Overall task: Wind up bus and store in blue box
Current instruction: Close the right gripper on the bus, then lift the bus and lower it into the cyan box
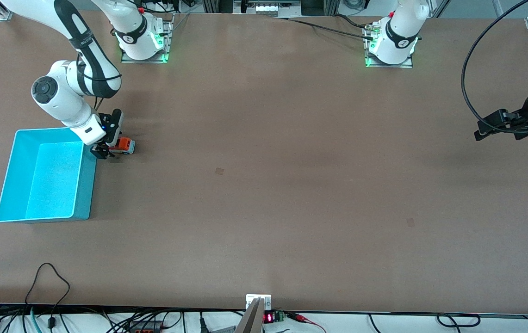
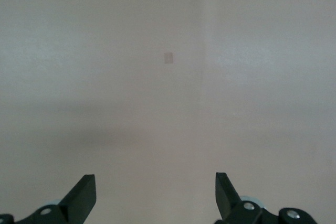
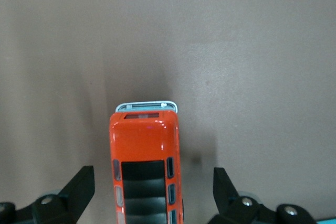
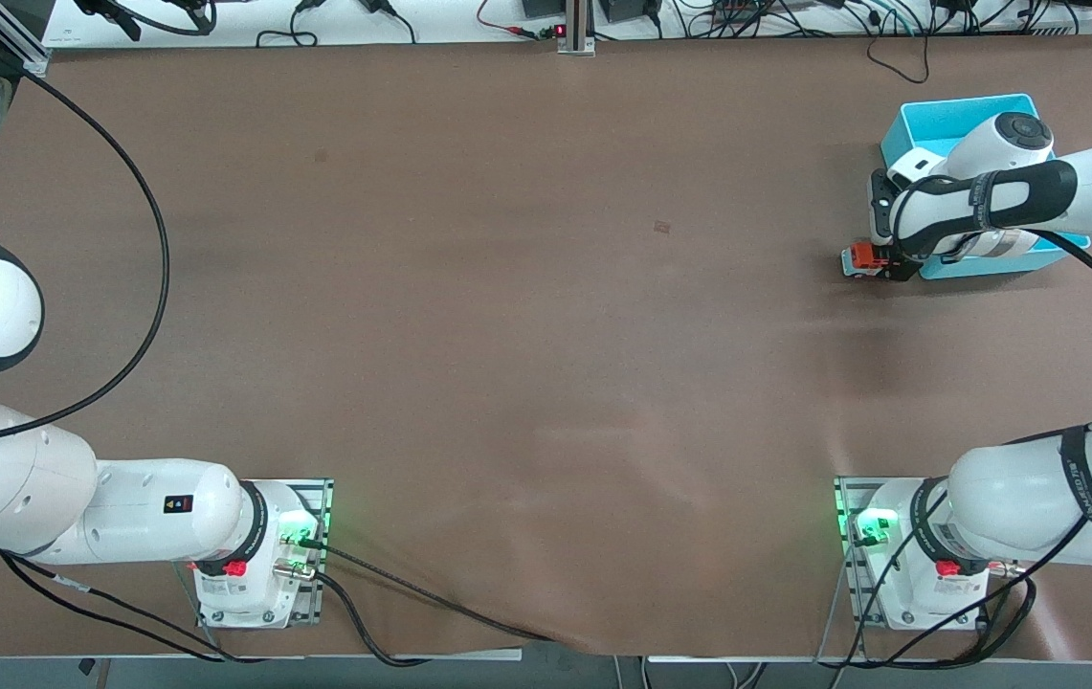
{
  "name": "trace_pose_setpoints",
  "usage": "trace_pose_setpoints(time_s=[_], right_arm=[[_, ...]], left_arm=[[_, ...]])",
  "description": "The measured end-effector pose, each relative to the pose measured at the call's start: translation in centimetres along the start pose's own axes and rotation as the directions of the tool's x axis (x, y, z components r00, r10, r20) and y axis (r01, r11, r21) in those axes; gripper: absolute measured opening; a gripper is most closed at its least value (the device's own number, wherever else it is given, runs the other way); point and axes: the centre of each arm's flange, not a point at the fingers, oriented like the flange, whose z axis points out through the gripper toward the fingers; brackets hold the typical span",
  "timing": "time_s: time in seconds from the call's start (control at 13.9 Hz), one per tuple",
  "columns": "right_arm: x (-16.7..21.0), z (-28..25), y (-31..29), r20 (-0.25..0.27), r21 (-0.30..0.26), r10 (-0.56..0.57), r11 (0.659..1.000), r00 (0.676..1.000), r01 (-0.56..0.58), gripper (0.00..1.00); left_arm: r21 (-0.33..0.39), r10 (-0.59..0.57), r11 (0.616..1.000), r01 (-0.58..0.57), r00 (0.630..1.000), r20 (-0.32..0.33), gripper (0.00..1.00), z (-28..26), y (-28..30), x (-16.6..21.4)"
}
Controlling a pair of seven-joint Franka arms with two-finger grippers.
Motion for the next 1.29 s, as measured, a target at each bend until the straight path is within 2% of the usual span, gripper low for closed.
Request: trace_pose_setpoints(time_s=[0.07, 0.36, 0.43, 0.65, 0.79, 1.0, 1.15, 1.29], right_arm=[[0.0, 0.2, 0.0, 0.0, 0.0, 0.0, 1.0, 1.0, 0.0, 1.0], [-0.7, 0.3, 0.1, -0.002, -0.006, 0.056, 0.998, 0.998, -0.056, 0.57], [-0.6, 0.1, 0.3, -0.003, -0.01, 0.101, 0.995, 0.995, -0.101, 0.53], [1.5, -0.6, 1.0, -0.025, -0.029, 0.282, 0.959, 0.959, -0.283, 0.53], [5.1, -2.3, 2.2, -0.071, -0.054, 0.444, 0.893, 0.893, -0.447, 0.53], [9.9, -6.7, 4.1, -0.159, -0.074, 0.647, 0.745, 0.746, -0.663, 0.53], [10.1, -9.6, 6.0, -0.158, -0.057, 0.731, 0.664, 0.663, -0.746, 0.53], [8.0, -12.0, 8.2, -0.14, -0.036, 0.822, 0.552, 0.552, -0.833, 0.53]], left_arm=[[0.0, 0.0, 1.0, 0.0, 1.0, -0.001, 1.0, 0.0, 0.0, 0.0], [0.0, 0.001, 1.0, -0.001, 1.0, 0.01, 1.0, 0.0, 0.0, -0.2], [0.0, 0.001, 1.0, -0.001, 1.0, 0.011, 1.0, 0.0, 0.1, -0.2], [0.0, 0.002, 1.0, -0.002, 1.0, 0.011, 1.0, 0.0, 0.1, -0.2], [0.0, 0.001, 1.0, -0.001, 1.0, 0.011, 1.0, 0.0, 0.1, -0.2], [0.0, 0.002, 1.0, -0.002, 1.0, 0.011, 1.0, 0.0, 0.1, -0.2], [0.0, 0.002, 1.0, -0.002, 1.0, 0.011, 1.0, 0.0, 0.1, -0.2], [0.0, 0.003, 1.0, -0.003, 1.0, 0.01, 1.0, 0.0, 0.1, -0.2]])
